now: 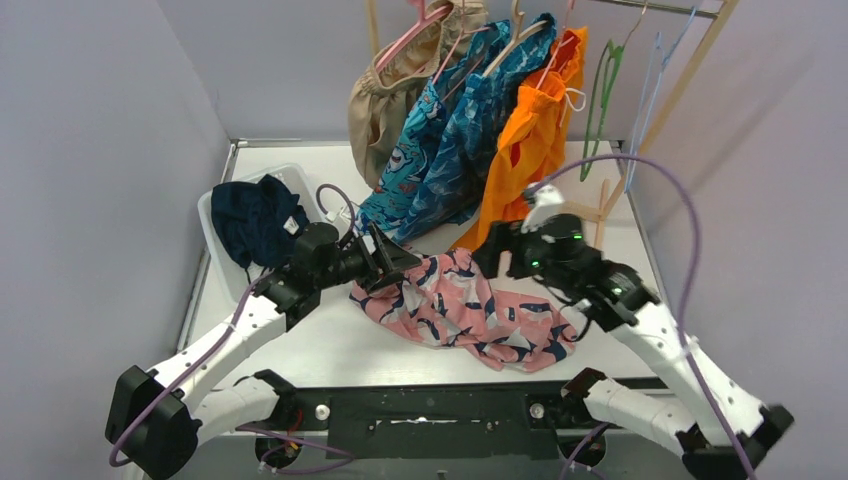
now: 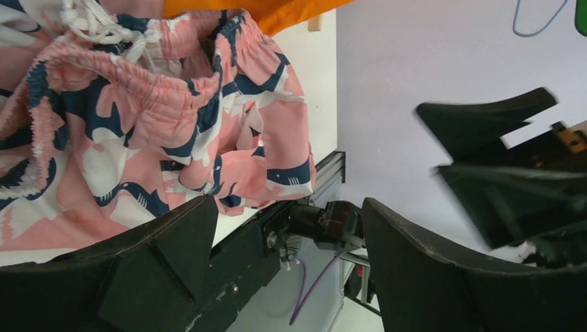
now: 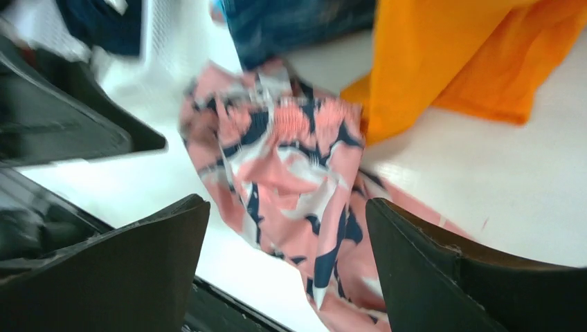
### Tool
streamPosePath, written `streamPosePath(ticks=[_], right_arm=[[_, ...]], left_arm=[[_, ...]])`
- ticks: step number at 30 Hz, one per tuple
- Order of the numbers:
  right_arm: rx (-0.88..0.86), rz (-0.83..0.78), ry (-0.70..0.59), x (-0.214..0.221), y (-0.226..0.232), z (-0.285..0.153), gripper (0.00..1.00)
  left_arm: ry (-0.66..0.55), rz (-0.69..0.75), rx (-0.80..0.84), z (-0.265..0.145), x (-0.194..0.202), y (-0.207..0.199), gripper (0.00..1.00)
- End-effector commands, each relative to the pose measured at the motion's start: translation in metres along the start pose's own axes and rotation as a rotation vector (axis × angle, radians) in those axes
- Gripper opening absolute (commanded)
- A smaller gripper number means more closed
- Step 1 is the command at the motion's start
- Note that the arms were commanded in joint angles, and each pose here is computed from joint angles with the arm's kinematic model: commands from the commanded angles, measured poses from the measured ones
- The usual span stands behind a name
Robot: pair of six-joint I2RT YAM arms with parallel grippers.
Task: Remove the shorts from the hanger
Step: Adjust the shorts at the center of the board.
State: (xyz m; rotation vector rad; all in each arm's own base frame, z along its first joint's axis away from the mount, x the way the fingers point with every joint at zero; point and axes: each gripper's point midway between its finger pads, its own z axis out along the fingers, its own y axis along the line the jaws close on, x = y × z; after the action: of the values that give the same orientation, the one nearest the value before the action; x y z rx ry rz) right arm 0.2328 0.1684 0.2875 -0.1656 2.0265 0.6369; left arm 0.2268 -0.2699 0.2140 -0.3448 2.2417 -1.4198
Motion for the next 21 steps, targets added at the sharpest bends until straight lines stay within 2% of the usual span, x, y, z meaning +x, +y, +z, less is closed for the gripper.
streamPosePath(ticks=[1, 5, 8, 11, 14, 17, 21], right_arm=[[0.14, -0.157, 0.151, 0.047, 0.007, 0.028, 0.88], [0.432, -0.236, 0.206, 0.061, -0.024, 0.048, 0.91], [0.504, -0.222, 0.183, 0.061, -0.032, 0.058, 0.94], [0.48, -0.17, 0.173, 0.066, -0.036, 0.067, 0.95], [0.414, -0.111, 0.23, 0.085, -0.04, 0.079, 0.89], [0.377, -0.044, 0.277, 0.104, -0.049, 0.085, 0.79], [0.239, -0.016, 0.283, 0.119, -0.033, 0.092, 0.66]], left_arm=[[-0.06, 0.049, 0.033, -0.002, -0.014, -0.018, 0.76], [-0.073, 0.03, 0.009, -0.003, -0.012, -0.009, 0.76], [-0.068, 0.01, -0.001, -0.003, -0.009, -0.003, 0.76], [-0.071, -0.004, -0.006, -0.003, -0.009, 0.0, 0.76], [-0.076, -0.011, 0.0, -0.003, -0.009, 0.0, 0.76], [-0.064, -0.018, 0.008, -0.001, -0.007, 0.0, 0.76], [-0.029, -0.041, 0.034, 0.004, -0.002, -0.001, 0.76]])
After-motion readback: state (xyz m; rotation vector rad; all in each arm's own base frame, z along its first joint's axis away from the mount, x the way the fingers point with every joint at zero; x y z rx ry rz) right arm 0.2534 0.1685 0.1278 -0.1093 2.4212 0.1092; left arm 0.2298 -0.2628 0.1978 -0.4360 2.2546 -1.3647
